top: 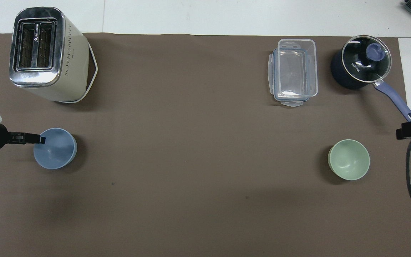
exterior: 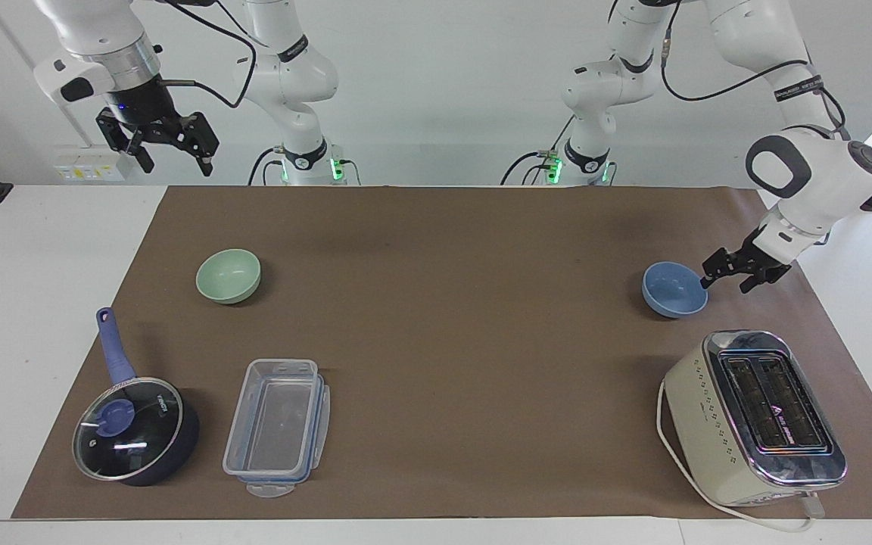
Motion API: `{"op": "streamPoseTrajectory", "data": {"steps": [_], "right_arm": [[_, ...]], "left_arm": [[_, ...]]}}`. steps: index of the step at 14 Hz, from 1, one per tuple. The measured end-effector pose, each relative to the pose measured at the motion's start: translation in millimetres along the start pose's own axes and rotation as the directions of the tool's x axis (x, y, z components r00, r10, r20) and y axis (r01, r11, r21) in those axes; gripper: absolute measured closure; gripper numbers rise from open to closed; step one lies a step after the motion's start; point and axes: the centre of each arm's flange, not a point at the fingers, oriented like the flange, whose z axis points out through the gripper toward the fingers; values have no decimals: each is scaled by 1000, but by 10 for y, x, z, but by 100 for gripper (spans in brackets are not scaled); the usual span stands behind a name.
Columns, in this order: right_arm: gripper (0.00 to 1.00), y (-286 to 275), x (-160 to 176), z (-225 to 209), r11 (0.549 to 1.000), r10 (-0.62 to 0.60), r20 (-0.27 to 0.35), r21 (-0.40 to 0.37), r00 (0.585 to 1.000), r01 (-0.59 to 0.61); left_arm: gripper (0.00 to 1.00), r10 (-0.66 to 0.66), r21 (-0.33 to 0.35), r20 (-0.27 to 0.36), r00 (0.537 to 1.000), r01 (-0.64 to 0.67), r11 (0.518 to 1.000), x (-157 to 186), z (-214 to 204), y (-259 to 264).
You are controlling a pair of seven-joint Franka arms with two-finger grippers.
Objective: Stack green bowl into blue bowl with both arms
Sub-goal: 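Reach the left gripper to the blue bowl rim and grasp it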
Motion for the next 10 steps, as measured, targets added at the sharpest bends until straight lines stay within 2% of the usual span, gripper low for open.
{"op": "streamPoseTrajectory", "data": {"steps": [4,6,8,10], "right_arm": [[0,0,0,0,1000,0,0,0,1000,0],[0,0,0,0,1000,0,0,0,1000,0],[0,0,0,0,1000,0,0,0,1000,0],[0,0,0,0,1000,0,0,0,1000,0]], "left_arm": [[18,-3,-9,3,1000,3,1000,-32,111,-32],[37,-5,-9,2,1000,6,1000,-38,106,-50],[66,-9,-9,0,1000,9,1000,-51,96,-87],[88,-12,-8,-1,1000,12,1000,-59,90,-109]]}}
